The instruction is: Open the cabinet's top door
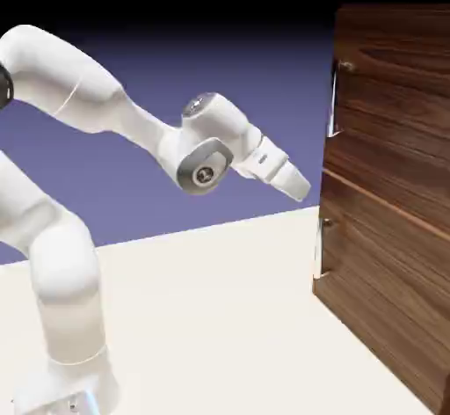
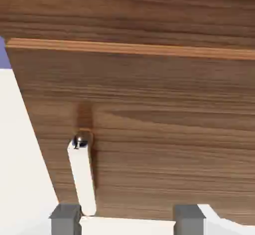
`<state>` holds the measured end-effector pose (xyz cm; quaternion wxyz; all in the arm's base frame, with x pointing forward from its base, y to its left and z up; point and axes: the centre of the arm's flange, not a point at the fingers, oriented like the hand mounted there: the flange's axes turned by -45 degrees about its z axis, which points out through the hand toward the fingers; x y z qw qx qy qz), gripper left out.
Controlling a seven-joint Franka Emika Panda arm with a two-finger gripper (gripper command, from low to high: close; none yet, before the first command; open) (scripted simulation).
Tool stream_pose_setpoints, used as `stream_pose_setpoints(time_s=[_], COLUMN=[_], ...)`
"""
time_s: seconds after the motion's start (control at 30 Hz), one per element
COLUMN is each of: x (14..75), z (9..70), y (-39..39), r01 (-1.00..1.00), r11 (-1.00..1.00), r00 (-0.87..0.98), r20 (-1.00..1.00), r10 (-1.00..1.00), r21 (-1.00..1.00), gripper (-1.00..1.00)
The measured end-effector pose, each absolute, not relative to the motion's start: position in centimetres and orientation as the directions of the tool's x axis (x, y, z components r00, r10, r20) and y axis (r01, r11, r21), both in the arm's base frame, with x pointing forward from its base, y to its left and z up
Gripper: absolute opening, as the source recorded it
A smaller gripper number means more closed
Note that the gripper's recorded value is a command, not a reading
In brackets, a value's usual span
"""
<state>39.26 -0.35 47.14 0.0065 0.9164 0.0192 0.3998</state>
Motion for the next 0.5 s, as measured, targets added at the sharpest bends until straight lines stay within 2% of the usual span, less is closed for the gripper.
stream_pose_setpoints(time_s=[0.5], x=[39.7], z=[53.1], y=[-3.4], r01=[-0.011], r11=[-1.0], r00=[0.557], r20=[0.831], r10=[-0.007], r21=[-0.001], gripper=[0.0])
